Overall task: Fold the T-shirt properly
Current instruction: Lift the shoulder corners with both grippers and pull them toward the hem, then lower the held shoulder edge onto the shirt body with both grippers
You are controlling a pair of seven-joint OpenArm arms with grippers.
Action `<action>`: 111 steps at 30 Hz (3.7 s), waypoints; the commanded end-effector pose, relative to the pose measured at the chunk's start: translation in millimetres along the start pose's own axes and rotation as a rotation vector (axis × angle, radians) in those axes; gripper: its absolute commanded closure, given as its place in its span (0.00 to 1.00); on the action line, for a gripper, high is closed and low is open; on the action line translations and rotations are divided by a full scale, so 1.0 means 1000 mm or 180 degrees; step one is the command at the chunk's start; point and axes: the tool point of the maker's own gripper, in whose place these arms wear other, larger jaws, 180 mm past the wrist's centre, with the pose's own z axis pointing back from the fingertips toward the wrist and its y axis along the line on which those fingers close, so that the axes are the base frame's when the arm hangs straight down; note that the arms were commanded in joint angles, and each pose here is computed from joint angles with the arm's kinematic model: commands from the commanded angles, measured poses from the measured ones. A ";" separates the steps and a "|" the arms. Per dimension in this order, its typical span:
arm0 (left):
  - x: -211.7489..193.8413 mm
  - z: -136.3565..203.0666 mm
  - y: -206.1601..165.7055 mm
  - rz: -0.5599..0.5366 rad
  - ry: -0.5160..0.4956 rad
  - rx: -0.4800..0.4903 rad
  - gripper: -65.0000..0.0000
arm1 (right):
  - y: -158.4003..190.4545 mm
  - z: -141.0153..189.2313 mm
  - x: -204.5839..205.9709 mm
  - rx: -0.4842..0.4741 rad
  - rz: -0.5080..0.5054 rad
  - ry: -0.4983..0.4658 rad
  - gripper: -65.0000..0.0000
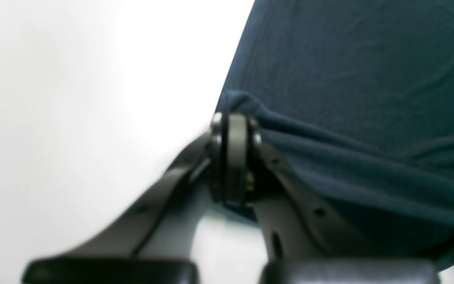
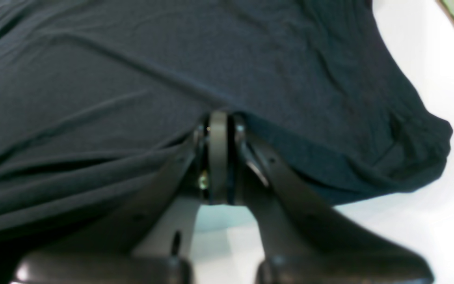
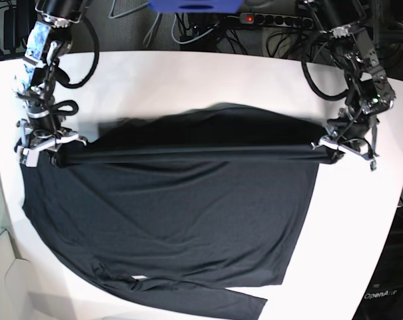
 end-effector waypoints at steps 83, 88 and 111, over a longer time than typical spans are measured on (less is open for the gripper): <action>0.012 -0.019 -0.050 0.0039 0.0526 -0.0022 0.14 | -0.010 0.004 0.004 -0.0027 0.0092 -0.0053 0.51; -0.034 -0.012 -0.031 0.0022 0.0800 0.0093 0.24 | -0.027 0.012 -0.001 -0.0155 0.0069 -0.0033 0.50; -0.106 0.002 0.000 0.0039 0.1326 0.0313 0.27 | -0.044 0.023 -0.018 -0.0281 0.0044 0.0080 0.51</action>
